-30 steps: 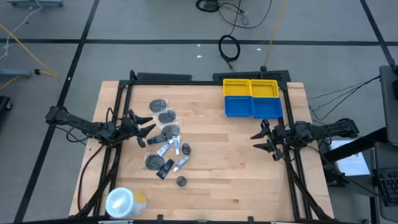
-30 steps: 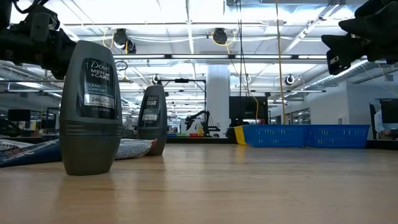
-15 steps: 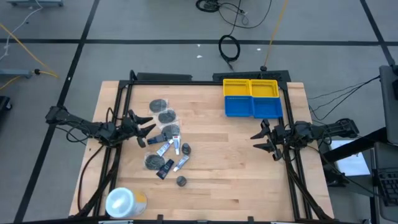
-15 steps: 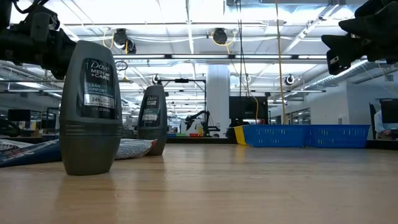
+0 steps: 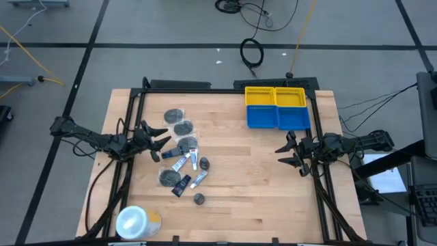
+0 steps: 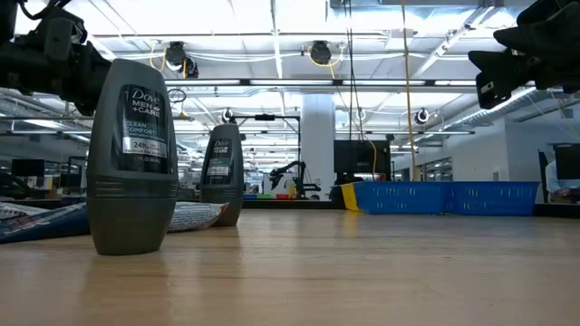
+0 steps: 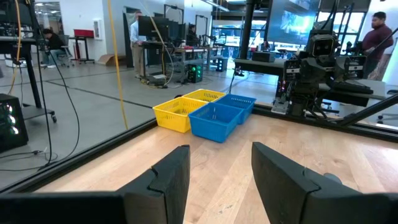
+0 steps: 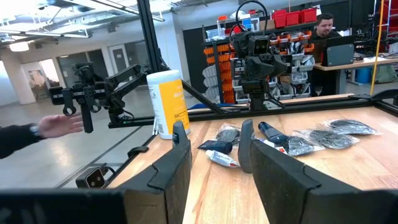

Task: Pick & Place Travel size toiletries

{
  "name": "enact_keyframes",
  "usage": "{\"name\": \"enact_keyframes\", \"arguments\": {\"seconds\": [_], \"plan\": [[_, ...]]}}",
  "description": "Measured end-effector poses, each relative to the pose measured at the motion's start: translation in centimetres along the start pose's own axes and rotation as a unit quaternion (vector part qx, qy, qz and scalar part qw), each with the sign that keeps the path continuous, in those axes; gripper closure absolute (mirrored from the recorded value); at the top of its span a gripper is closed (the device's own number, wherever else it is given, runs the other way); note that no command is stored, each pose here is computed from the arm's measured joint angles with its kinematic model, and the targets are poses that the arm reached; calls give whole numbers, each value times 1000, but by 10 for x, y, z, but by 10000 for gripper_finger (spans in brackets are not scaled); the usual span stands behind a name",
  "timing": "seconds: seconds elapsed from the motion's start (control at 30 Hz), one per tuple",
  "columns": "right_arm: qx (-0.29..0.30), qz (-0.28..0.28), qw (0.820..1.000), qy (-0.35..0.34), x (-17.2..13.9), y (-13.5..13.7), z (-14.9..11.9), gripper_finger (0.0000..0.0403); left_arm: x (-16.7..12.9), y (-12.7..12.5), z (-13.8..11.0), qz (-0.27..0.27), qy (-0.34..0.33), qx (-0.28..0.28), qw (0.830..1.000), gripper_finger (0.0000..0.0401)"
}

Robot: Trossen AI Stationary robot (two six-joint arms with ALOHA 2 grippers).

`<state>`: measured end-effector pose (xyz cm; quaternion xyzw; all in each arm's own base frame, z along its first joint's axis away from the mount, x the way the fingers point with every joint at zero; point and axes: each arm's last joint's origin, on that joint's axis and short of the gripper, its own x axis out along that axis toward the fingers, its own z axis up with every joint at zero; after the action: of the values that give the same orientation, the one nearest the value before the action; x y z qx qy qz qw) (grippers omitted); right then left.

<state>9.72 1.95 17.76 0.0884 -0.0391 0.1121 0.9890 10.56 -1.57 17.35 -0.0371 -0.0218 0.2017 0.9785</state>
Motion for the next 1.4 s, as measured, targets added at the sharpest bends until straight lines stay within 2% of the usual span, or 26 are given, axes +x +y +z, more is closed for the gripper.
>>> {"name": "enact_keyframes", "arguments": {"seconds": [0.27, 0.5, 0.8, 0.83, 0.93, 1.0, 1.1, 1.2, 1.3, 1.4], "plan": [[0, 0, 1000, -1, 0, 0, 0, 248, 0, 0, 1, 1, -4, -4, 1000, 231], [0, 1, 1000, -6, 0, 0, 1, 248, 0, 0, 9, -1, -39, -36, 999, 231], [0, 1, 1000, -6, 0, 0, 1, 248, 0, 0, 10, -1, -42, -47, 998, 231], [0, 1, 1000, -6, 0, 0, 1, 248, 0, -1, 11, -10, -45, -64, 997, 231], [-8, -11, 1000, -9, 0, 0, 2, 248, -1, -5, 16, -90, -60, -101, 989, 231], [-15, -29, 999, -12, 0, -1, 2, 248, 1, -8, 18, -127, -60, -80, 987, 231], [-17, -40, 999, -14, 0, -2, 2, 248, 6, -11, 10, -128, -31, -59, 990, 231], [-16, -38, 999, -16, 0, -2, 2, 248, 13, -16, 1, -135, 8, -74, 988, 231], [-14, -38, 999, -16, 0, -2, 2, 248, 20, -25, -2, -199, 21, -88, 976, 231], [-14, -38, 999, -15, 0, -2, 2, 248, 25, -32, -5, -243, 14, -68, 968, 231]]}}
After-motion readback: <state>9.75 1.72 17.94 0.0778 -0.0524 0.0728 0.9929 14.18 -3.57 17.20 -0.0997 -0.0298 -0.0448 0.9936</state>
